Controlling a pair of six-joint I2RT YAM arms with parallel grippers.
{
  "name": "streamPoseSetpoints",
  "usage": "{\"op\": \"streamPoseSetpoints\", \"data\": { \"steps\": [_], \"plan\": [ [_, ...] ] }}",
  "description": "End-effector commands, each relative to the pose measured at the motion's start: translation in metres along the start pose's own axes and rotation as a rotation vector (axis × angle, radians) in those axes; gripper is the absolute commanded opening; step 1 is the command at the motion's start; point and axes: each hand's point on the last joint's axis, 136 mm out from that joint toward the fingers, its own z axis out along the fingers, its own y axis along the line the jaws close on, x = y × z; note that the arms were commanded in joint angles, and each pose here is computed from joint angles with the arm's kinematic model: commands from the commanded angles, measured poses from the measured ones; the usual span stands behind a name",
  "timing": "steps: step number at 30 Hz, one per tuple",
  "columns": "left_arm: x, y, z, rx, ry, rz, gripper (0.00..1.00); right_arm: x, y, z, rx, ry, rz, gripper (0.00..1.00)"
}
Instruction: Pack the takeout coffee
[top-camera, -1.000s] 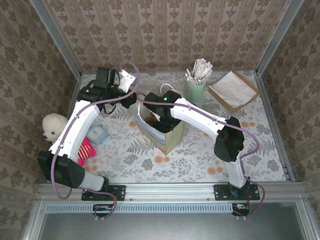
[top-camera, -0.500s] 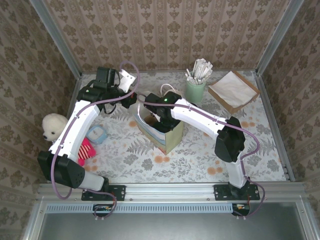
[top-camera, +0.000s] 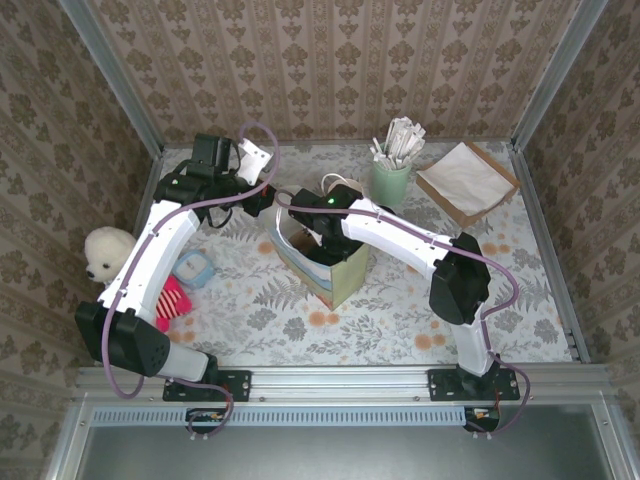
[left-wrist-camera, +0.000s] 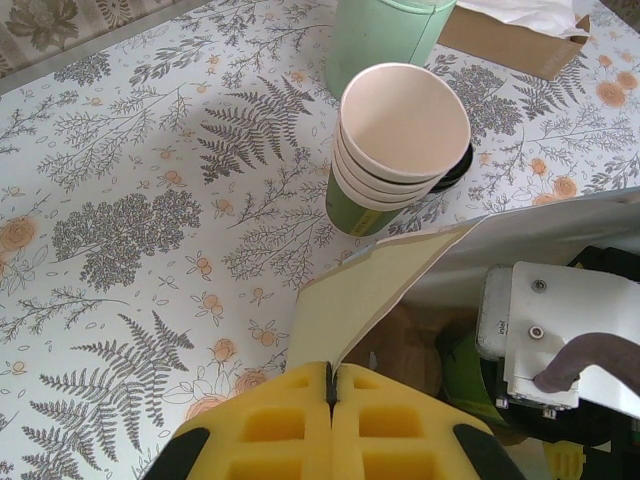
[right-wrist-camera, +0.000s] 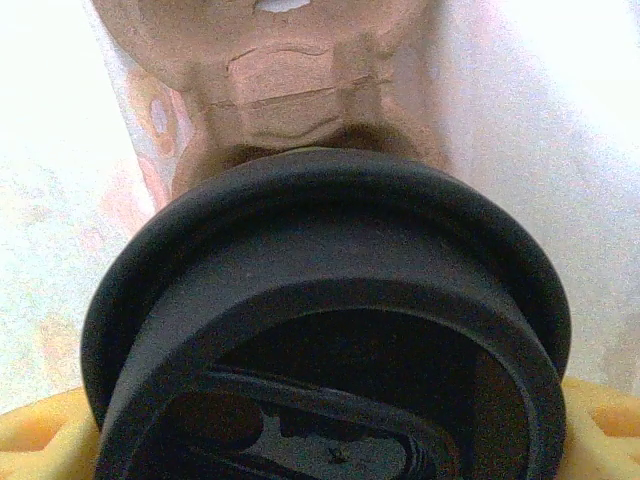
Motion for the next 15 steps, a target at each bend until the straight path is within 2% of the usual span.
{"op": "streamPoseSetpoints", "data": {
  "steps": [1, 15],
  "plan": [
    [-0.0081, 0.002, -0.0065, -0.006, -0.039, 0.0, 0.0, 0.0158, -0.007, 0.0067, 0.032, 0.075, 0.013, 0.55],
    [-0.0076, 0.0028, -0.0061, -0.008, -0.038, -0.001, 0.0, 0.0172, -0.0051, 0.0135, 0.027, 0.094, 0.0, 0.55]
  ]
}}
